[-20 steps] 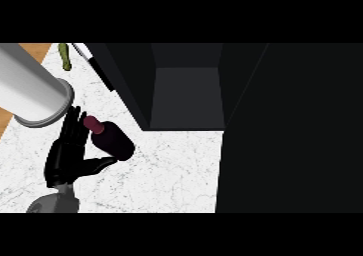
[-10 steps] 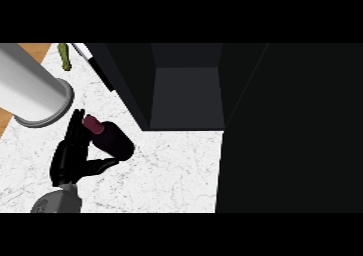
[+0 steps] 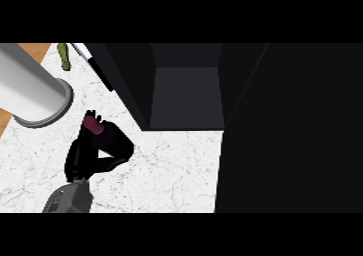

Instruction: Pick up the wine, place it into the cabinet and close the cabinet

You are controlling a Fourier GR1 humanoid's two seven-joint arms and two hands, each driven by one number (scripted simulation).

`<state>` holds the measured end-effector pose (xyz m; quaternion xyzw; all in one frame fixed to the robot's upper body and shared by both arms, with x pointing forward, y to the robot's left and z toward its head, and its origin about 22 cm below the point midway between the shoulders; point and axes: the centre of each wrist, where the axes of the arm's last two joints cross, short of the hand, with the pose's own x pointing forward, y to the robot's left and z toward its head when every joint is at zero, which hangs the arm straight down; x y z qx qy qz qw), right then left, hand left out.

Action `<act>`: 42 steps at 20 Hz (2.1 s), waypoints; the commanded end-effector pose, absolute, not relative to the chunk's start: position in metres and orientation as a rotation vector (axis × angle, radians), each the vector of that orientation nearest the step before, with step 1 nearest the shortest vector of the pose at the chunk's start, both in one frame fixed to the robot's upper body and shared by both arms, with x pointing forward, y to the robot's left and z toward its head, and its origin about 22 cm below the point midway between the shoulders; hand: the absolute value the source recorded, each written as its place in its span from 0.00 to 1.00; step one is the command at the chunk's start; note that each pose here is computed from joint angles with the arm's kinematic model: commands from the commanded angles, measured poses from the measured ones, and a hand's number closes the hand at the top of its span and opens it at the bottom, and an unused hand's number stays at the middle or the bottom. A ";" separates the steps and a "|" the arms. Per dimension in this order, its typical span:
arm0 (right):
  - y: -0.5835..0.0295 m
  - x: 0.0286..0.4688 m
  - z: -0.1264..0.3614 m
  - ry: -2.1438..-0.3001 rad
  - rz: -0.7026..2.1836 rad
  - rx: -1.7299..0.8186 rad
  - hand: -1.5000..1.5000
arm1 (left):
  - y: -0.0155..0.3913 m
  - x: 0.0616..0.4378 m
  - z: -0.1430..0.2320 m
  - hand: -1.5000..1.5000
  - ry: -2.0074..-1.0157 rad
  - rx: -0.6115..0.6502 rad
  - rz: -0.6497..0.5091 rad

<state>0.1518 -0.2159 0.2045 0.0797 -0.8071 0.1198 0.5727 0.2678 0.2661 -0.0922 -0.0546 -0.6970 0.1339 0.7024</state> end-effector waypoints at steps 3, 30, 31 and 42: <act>-0.219 0.116 0.221 -1.956 0.283 0.238 0.00 | 0.267 0.275 -0.105 0.00 -1.551 -0.135 0.302; -0.222 0.139 0.213 -1.925 0.272 0.209 0.00 | 0.320 0.220 -0.115 1.00 -1.719 -0.104 0.037; -0.224 0.142 0.217 -1.928 0.279 0.218 0.00 | 0.324 0.225 -0.100 1.00 -1.744 -0.086 0.043; -0.226 0.147 0.218 -1.924 0.286 0.213 0.00 | 0.291 0.219 -0.055 1.00 -1.967 0.001 0.074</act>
